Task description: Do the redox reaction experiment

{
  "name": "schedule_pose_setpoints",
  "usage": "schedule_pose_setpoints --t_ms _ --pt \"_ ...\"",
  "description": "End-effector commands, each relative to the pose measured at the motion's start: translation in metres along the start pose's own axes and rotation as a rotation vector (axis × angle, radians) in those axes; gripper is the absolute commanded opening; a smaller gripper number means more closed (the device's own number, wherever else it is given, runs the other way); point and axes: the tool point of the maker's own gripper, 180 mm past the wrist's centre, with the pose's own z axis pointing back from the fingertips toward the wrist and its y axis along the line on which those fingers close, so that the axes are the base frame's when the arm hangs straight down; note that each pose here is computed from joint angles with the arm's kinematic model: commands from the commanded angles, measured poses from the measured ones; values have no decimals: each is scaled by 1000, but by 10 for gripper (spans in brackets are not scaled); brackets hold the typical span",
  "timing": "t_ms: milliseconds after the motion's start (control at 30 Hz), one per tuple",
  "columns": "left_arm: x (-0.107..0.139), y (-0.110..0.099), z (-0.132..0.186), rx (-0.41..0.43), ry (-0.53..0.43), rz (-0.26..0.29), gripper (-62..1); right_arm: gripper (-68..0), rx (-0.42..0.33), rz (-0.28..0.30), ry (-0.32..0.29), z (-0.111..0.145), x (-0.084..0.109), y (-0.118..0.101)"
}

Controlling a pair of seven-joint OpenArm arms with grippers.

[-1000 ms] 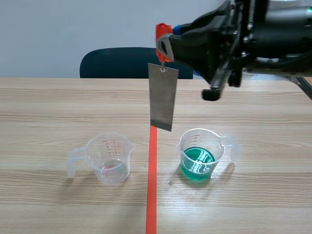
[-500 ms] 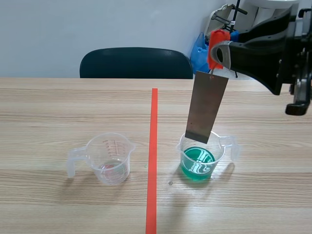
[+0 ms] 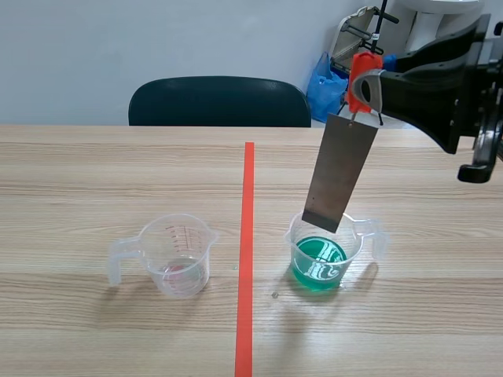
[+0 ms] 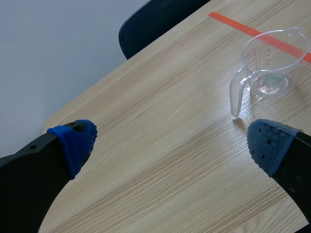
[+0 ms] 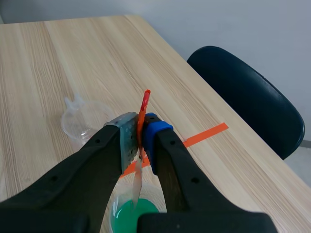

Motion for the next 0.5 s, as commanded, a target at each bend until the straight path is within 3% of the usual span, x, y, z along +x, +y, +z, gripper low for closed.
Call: schedule_pose_setpoints --t_ms 0,467 --pt "6 2 -1 12 -23 3 14 -669 -11 11 -39 1 12 -6" --pt "6 2 -1 12 -22 3 14 -669 -12 11 -30 1 10 -6"
